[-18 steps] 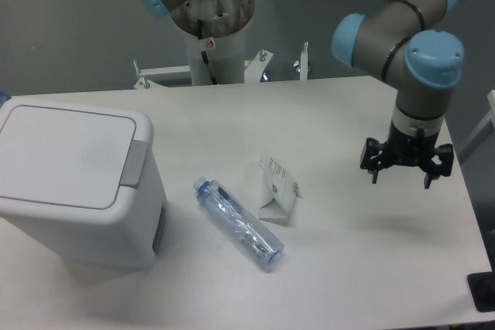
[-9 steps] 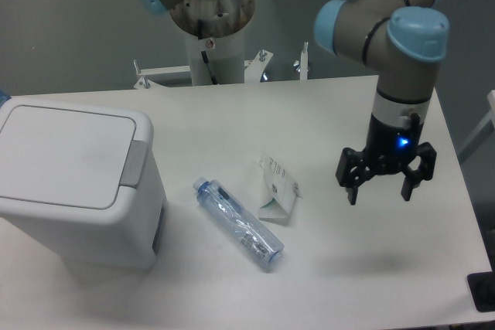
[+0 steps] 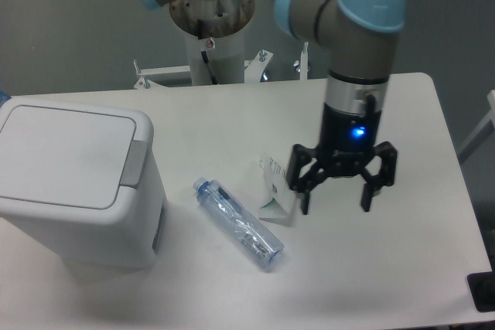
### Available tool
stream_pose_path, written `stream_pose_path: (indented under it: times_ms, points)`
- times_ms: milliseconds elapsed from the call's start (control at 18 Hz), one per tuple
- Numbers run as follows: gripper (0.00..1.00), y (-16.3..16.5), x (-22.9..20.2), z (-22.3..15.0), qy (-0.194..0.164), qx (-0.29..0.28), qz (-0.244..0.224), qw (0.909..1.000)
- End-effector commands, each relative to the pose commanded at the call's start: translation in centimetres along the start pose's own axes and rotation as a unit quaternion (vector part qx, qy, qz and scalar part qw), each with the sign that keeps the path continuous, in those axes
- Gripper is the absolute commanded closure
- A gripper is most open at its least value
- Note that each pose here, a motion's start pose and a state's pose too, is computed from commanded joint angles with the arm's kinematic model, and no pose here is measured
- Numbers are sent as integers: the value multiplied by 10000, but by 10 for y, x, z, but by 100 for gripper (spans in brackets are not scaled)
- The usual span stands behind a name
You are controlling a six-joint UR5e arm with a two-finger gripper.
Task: Open the trash can
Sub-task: 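Move the gripper over the table toward the trash can lid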
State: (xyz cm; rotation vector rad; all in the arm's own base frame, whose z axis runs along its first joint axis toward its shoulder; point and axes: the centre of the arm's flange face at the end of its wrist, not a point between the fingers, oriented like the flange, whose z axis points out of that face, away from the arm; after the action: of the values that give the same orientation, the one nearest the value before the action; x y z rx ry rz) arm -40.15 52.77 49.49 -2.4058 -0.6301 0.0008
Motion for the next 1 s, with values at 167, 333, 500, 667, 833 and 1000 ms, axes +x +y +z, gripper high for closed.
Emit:
stream_pose_path:
  times_ms: [167,333,500,667,833,1000]
  points:
    - [0,6,31,-20,390,79,33,9992]
    - [0,26,52,-29,692,41,-10,9976]
    - [0,37,69,-31,802,-16,-72,9968]
    - [0,43,79,-27,833,-92,-59,9965]
    - [0,45,86,-24,863,-132,-14,9962]
    - [0,48,90,-18,885,-176,1,9959]
